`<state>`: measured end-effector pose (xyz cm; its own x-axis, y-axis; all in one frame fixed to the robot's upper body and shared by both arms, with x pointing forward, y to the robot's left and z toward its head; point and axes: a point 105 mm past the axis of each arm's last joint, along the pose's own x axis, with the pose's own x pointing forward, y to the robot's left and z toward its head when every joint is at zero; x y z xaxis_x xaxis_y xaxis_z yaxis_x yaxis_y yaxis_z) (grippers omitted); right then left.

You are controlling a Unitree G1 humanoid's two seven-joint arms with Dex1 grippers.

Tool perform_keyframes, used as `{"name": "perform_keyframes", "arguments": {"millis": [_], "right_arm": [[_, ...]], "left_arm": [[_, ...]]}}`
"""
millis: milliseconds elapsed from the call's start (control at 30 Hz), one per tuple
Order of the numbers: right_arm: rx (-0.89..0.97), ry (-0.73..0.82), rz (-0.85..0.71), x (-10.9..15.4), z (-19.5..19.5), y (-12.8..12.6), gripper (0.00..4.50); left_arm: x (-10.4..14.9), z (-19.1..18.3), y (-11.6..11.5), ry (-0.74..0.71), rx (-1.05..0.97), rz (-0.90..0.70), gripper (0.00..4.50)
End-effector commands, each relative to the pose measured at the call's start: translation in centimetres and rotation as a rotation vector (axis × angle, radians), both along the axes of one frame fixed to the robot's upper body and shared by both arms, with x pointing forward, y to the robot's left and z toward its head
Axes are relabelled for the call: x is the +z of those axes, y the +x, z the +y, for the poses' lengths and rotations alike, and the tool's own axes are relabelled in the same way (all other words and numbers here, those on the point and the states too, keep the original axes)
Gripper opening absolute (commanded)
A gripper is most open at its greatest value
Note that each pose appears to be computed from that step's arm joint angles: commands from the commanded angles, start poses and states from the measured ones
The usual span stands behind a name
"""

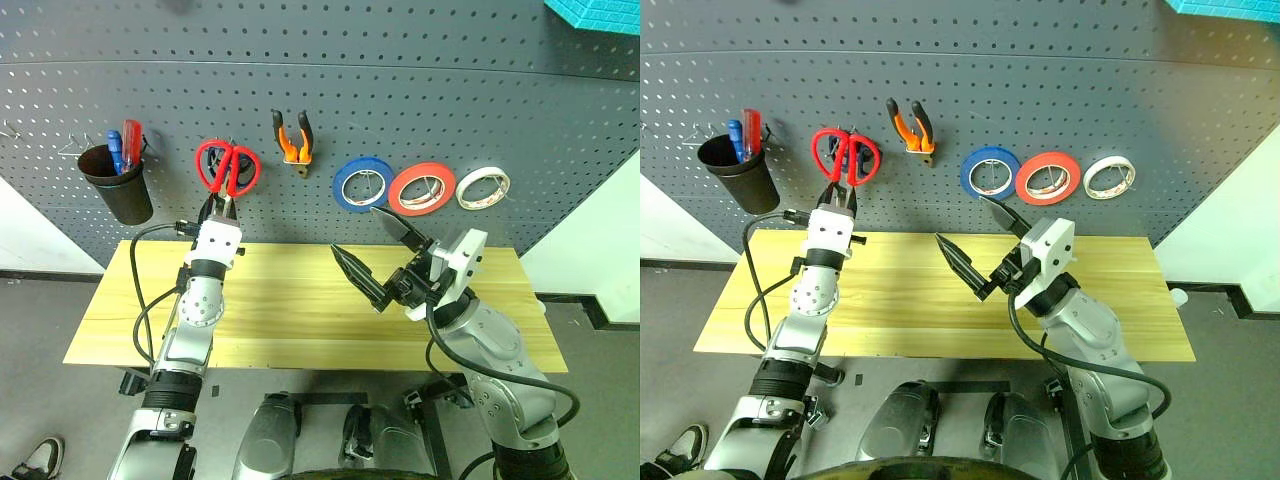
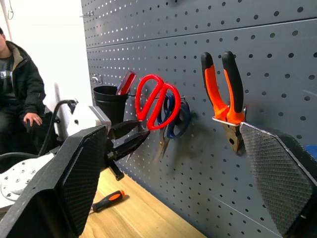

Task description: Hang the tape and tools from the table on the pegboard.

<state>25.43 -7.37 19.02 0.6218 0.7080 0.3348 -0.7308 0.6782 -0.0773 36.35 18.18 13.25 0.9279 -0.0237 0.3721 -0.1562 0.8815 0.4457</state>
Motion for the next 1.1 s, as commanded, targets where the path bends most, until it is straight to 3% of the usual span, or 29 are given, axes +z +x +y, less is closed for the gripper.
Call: {"name": "perform_keyframes", "arguments": {"millis": [33,533,867,1100], "right_arm": [[-0.001,0.005,-0.045,0.9,0.0,-0.4,4.50],[-0.015,-0.001,-0.044,0.8,0.0,-0.4,4.50],[-0.024,-0.011,-0.037,0.5,0.0,-0.2,4.50],[-0.022,-0.016,-0.032,0.3,0.1,-0.2,4.50]], "left_arm": [[1.0,-0.2,0.6,0.009,-0.004,-0.049,1.05],[-0.8,-0.9,3.4,-0.015,-0.003,0.024,1.05],[-1.2,-0.3,2.9,0.008,0.022,0.024,4.36],[-1.9,1.0,1.8,0.009,0.038,0.028,4.47]]}}
